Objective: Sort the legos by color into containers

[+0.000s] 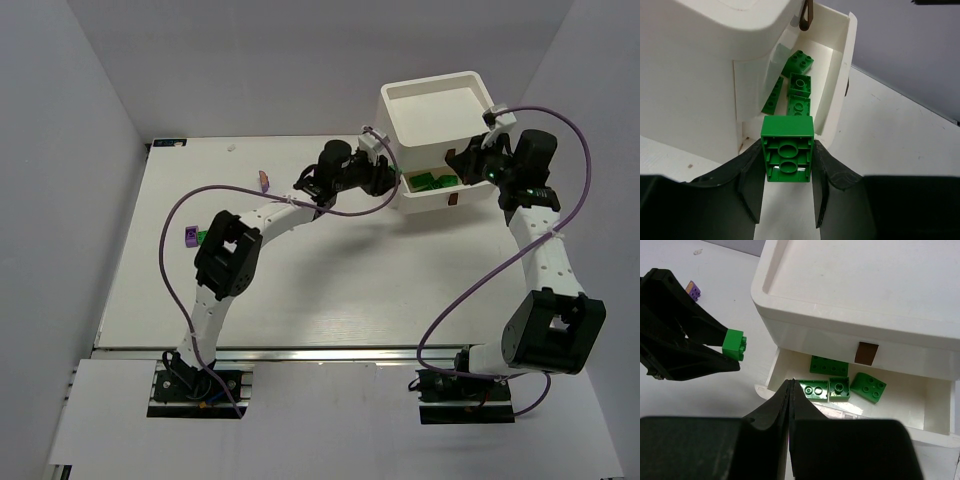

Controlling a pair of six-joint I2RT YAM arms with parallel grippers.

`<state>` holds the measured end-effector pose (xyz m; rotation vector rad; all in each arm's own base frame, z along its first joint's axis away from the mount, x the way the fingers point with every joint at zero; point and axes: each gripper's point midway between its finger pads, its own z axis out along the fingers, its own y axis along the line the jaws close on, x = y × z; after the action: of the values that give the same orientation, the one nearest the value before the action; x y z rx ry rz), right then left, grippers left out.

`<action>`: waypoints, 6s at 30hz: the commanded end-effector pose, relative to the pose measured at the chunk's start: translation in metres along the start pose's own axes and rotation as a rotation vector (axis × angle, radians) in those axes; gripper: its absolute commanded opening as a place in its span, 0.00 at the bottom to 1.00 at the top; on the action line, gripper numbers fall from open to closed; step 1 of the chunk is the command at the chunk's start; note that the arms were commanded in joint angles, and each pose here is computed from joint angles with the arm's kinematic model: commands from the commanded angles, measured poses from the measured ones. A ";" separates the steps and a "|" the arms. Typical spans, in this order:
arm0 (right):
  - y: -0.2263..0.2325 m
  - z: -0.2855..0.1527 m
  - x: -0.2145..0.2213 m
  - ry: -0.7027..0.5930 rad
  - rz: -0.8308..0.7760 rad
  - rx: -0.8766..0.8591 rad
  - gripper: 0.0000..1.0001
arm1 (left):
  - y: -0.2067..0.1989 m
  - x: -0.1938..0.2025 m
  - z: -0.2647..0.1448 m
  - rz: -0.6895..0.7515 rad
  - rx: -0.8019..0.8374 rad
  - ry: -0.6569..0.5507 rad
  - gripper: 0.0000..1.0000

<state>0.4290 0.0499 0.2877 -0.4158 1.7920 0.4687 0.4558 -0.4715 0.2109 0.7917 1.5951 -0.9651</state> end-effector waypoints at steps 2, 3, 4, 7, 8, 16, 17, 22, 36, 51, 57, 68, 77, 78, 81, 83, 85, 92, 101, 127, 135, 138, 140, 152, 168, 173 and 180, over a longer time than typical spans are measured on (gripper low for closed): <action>-0.005 0.001 -0.005 -0.003 -0.019 0.012 0.00 | -0.035 -0.079 -0.027 0.059 0.077 -0.146 0.00; -0.005 0.000 -0.006 -0.006 -0.021 0.009 0.00 | -0.042 -0.078 -0.023 0.060 0.098 -0.142 0.00; -0.005 0.001 -0.006 -0.007 -0.019 0.010 0.00 | -0.043 -0.076 -0.020 0.059 0.113 -0.137 0.00; -0.005 -0.001 -0.008 -0.010 -0.018 0.011 0.00 | -0.050 -0.078 -0.002 0.062 0.133 -0.144 0.00; -0.005 -0.001 -0.007 -0.009 -0.016 0.013 0.00 | -0.046 -0.079 0.005 0.068 0.129 -0.154 0.00; -0.002 -0.009 -0.005 -0.019 -0.025 0.032 0.00 | -0.050 -0.070 0.035 0.072 0.142 -0.158 0.01; -0.001 -0.009 -0.004 -0.018 -0.019 0.029 0.00 | -0.048 -0.070 0.037 0.069 0.137 -0.160 0.01; 0.000 -0.011 -0.003 -0.022 -0.015 0.029 0.00 | -0.052 -0.060 0.052 0.046 0.135 -0.171 0.03; 0.003 -0.018 0.007 -0.018 0.005 0.033 0.00 | -0.026 -0.036 0.070 0.032 0.011 -0.153 0.35; 0.003 -0.017 0.009 -0.015 0.006 0.022 0.00 | -0.019 -0.032 0.065 0.033 -0.038 -0.116 0.69; 0.002 -0.017 0.008 -0.015 0.005 0.026 0.00 | 0.006 -0.031 0.050 0.031 -0.145 -0.098 0.70; -0.004 -0.017 0.004 -0.018 -0.011 0.043 0.00 | 0.037 -0.056 0.005 0.036 -0.256 -0.147 0.70; -0.025 -0.025 -0.016 -0.026 -0.044 0.123 0.26 | 0.001 -0.110 -0.074 0.027 -0.264 -0.203 0.71; -0.031 -0.025 -0.017 -0.024 0.014 0.147 0.30 | 0.002 -0.092 -0.083 0.000 -0.286 -0.164 0.71; -0.038 -0.032 -0.035 -0.043 0.085 0.137 0.38 | 0.005 -0.093 -0.127 -0.078 -0.370 -0.149 0.71; -0.038 -0.038 -0.052 -0.067 0.128 0.125 0.41 | 0.005 -0.086 -0.160 -0.126 -0.417 -0.142 0.72; -0.048 -0.038 -0.060 -0.075 0.177 0.160 0.45 | 0.002 -0.074 -0.191 -0.160 -0.482 -0.125 0.75; -0.092 -0.026 -0.088 -0.111 0.218 0.310 0.54 | 0.007 -0.031 -0.274 -0.290 -0.727 -0.086 0.95; -0.171 0.026 -0.072 -0.079 0.184 0.428 0.55 | 0.007 -0.017 -0.322 -0.333 -0.847 -0.084 0.96; -0.211 0.080 -0.033 -0.015 0.141 0.369 0.27 | 0.012 -0.010 -0.337 -0.327 -0.929 -0.044 0.96; -0.177 0.073 -0.025 0.018 0.187 0.286 0.12 | 0.011 -0.005 -0.347 -0.340 -0.952 -0.055 0.96; -0.168 0.072 -0.023 0.022 0.198 0.284 0.12 | 0.012 -0.003 -0.349 -0.339 -0.959 -0.054 0.96; -0.163 0.072 -0.023 0.025 0.208 0.276 0.12 | 0.012 -0.004 -0.349 -0.337 -0.962 -0.054 0.96; -0.135 0.074 -0.024 0.036 0.272 0.211 0.12 | 0.014 0.001 -0.351 -0.339 -0.973 -0.051 0.96; -0.140 0.049 -0.054 -0.037 0.285 0.258 0.83 | 0.038 0.005 -0.339 -0.333 -1.051 -0.029 0.97; -0.154 0.024 -0.084 -0.116 0.222 0.329 0.89 | 0.052 0.003 -0.339 -0.348 -1.093 -0.041 0.97; -0.167 -0.022 -0.128 -0.209 0.042 0.456 0.89 | 0.076 0.010 -0.339 -0.386 -1.171 0.010 0.96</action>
<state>0.5438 -0.0844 0.3403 0.0639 1.7927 0.2666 0.3617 -0.1408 0.2091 -0.2732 2.0001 -0.1466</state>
